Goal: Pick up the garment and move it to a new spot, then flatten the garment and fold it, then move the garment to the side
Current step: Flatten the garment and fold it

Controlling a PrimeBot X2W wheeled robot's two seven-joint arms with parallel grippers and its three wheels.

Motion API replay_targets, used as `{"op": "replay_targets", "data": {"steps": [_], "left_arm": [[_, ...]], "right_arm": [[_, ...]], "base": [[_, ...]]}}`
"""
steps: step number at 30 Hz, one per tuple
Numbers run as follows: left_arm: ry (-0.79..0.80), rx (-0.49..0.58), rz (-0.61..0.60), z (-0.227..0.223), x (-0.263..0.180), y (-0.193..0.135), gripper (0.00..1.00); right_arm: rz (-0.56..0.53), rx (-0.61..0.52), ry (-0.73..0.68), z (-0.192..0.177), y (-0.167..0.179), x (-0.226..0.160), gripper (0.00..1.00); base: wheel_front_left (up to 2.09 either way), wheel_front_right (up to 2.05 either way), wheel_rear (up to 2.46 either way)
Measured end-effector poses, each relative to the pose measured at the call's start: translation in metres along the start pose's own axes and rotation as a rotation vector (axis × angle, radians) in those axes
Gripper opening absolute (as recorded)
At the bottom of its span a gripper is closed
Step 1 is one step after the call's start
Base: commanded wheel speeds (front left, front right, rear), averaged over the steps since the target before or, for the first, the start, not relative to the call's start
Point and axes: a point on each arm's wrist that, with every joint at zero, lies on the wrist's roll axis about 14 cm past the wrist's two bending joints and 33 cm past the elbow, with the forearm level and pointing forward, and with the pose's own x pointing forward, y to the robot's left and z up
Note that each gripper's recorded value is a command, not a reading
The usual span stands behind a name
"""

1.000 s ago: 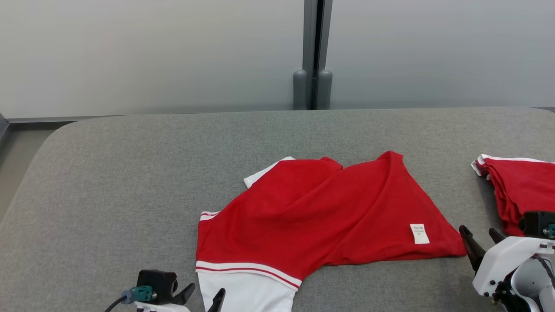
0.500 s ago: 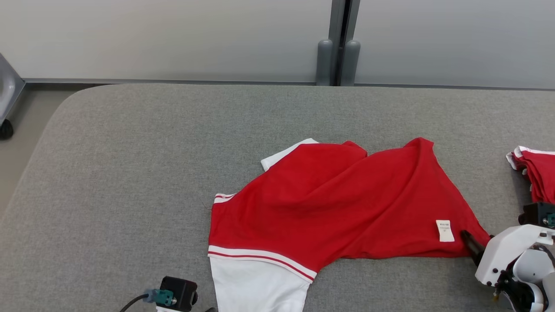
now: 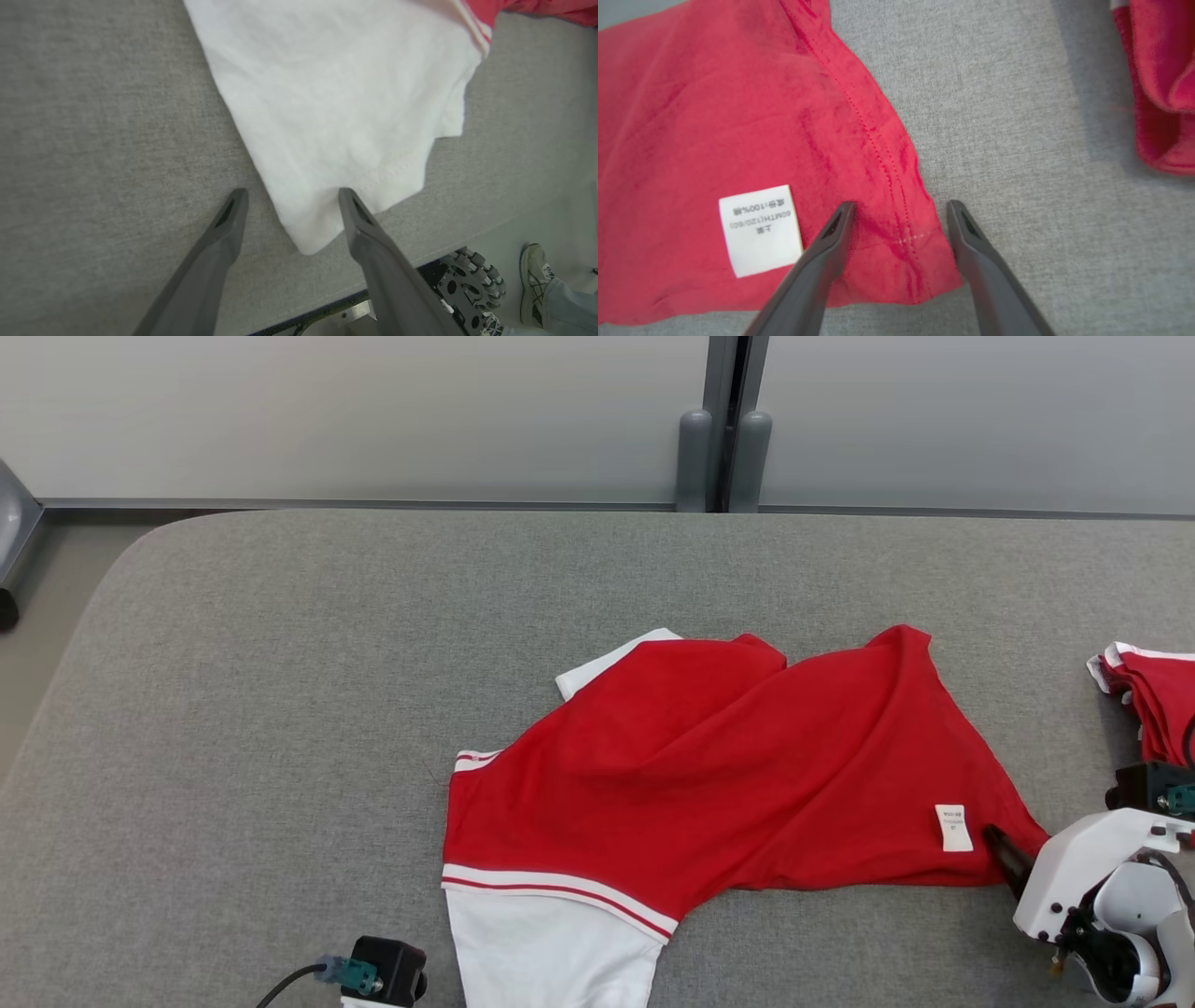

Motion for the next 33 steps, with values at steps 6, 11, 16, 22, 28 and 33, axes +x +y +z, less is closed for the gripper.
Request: {"op": "replay_targets", "data": {"steps": [6, 11, 16, 22, 28, 33], "left_arm": [[-0.009, 0.016, -0.017, 0.002, 0.004, -0.002, 0.00], [-0.032, 0.023, -0.025, 0.005, 0.005, -0.004, 0.00], [-0.176, 0.034, -0.034, 0.036, -0.009, -0.006, 0.00], [-0.324, 0.067, -0.045, 0.069, -0.030, -0.010, 0.00], [-0.472, 0.148, -0.038, 0.115, -0.051, -0.011, 0.00], [-0.588, 0.255, -0.024, 0.169, -0.058, -0.010, 0.00]], "right_arm": [[0.011, 0.005, -0.023, 0.001, 0.003, -0.002, 0.00], [0.015, 0.008, -0.068, 0.007, 0.004, -0.005, 0.00], [0.019, -0.003, -0.214, 0.035, 0.005, -0.016, 0.00], [0.070, -0.024, -0.327, 0.055, 0.023, -0.029, 0.00], [0.138, -0.021, -0.441, 0.081, 0.040, -0.045, 0.00], [0.183, -0.013, -0.503, 0.107, 0.050, -0.048, 0.00]], "base": [[0.00, 0.00, 0.00], [0.00, 0.00, 0.00], [0.00, 0.00, 0.00], [0.00, 0.00, 0.00], [0.00, 0.00, 0.00], [0.00, 0.00, 0.00]]}}
